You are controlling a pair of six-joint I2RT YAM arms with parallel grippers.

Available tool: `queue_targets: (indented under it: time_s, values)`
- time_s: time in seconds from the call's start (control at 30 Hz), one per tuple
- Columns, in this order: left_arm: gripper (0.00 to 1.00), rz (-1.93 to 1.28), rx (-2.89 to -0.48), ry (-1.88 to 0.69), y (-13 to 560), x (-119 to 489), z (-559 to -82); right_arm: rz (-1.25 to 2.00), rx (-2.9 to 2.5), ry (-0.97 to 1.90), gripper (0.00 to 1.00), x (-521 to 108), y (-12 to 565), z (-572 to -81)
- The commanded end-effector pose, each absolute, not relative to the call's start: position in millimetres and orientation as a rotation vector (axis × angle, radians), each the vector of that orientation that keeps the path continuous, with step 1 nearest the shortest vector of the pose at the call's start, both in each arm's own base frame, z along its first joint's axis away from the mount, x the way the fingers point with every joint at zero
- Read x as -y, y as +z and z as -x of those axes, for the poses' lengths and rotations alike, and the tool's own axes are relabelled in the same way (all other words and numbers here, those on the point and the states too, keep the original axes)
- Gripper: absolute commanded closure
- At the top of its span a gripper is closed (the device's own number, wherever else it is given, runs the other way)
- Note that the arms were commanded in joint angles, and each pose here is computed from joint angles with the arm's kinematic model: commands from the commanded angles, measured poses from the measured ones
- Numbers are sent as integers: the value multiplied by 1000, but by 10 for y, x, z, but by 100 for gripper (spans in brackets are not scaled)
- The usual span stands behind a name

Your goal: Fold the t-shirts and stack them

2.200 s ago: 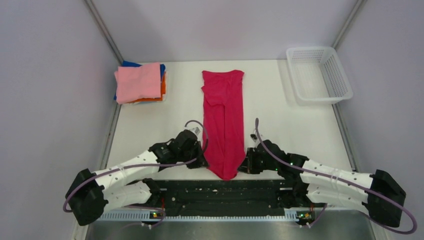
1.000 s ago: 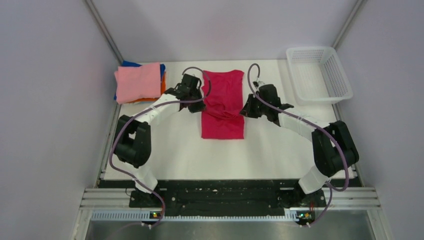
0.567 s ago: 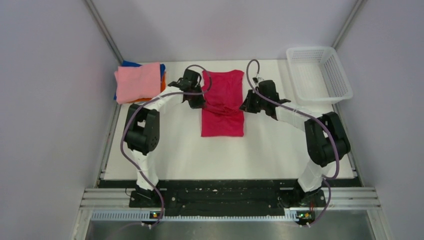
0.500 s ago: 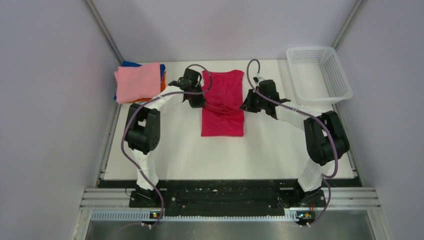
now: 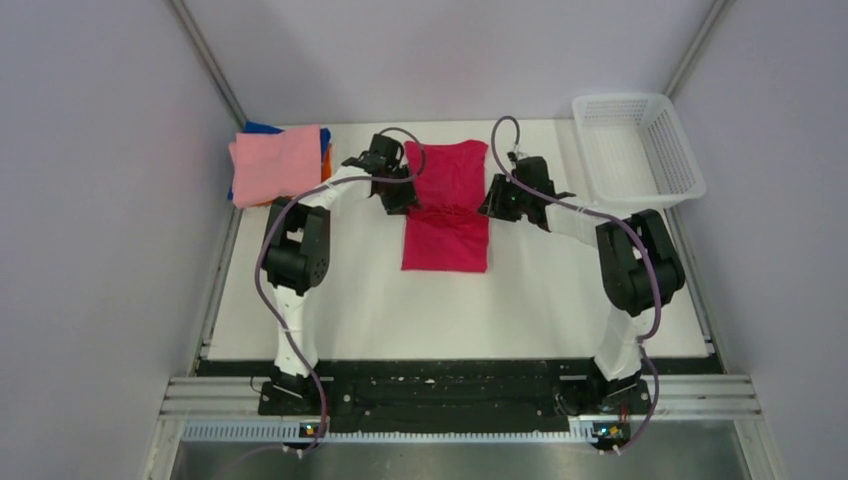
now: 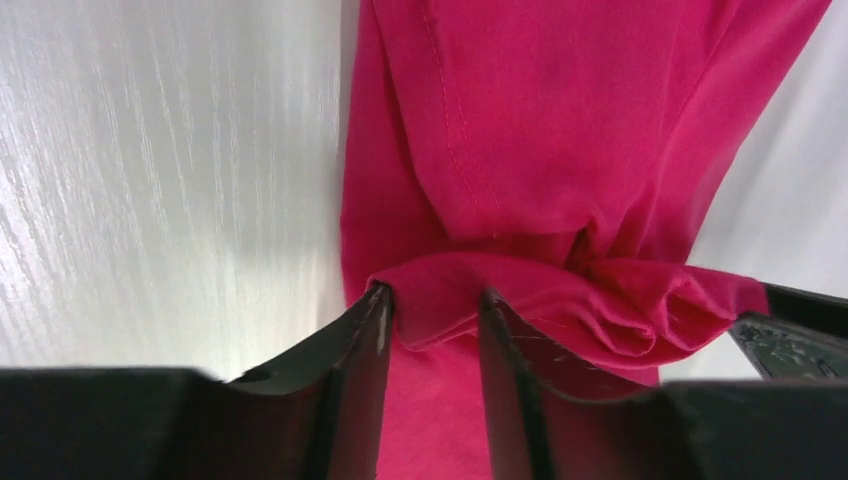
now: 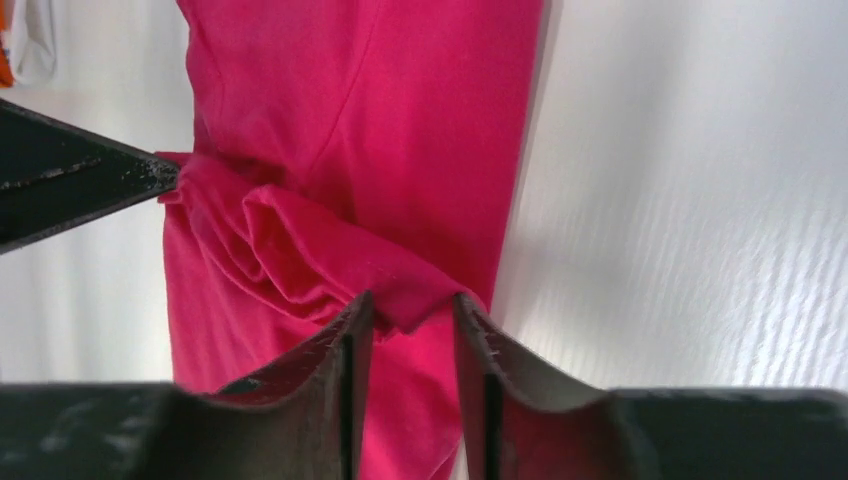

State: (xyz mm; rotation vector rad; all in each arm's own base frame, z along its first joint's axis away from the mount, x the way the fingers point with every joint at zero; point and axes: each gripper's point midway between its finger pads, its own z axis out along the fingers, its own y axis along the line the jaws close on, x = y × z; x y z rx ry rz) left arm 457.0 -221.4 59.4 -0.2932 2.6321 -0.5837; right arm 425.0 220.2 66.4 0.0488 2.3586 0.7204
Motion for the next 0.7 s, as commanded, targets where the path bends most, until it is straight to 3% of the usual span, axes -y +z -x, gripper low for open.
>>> queue_targets:
  time_s: [0.0, 0.03, 0.07, 0.17, 0.23, 0.5, 0.67]
  values:
    - [37, 297, -2529, -647, 943, 2235, -4807, -39, -2223, 708, 55, -2195, 1058, -4615]
    - [15, 304, -2518, -648, 999, 2219, -4805, -33, -2219, 702, 51, -2192, 1094, -4623]
    - [6, 315, -2507, -647, 1059, 2197, -4794, -30, -2217, 696, 47, -2182, 1121, -4623]
    - [1, 327, -2479, -679, 1171, 2176, -4657, -25, -2215, 691, 14, -2151, 1185, -4552]
    - [1, 331, -2457, -703, 1241, 2151, -4529, -12, -2209, 714, 2, -2156, 1216, -4449]
    - [1, 382, -2492, -724, 1138, 1985, -3877, 84, -2140, 872, 1, -2376, 1379, -3921]
    - [1, 426, -2539, -708, 972, 1861, -3490, 317, -2123, 982, 1, -2918, 1439, -3690]
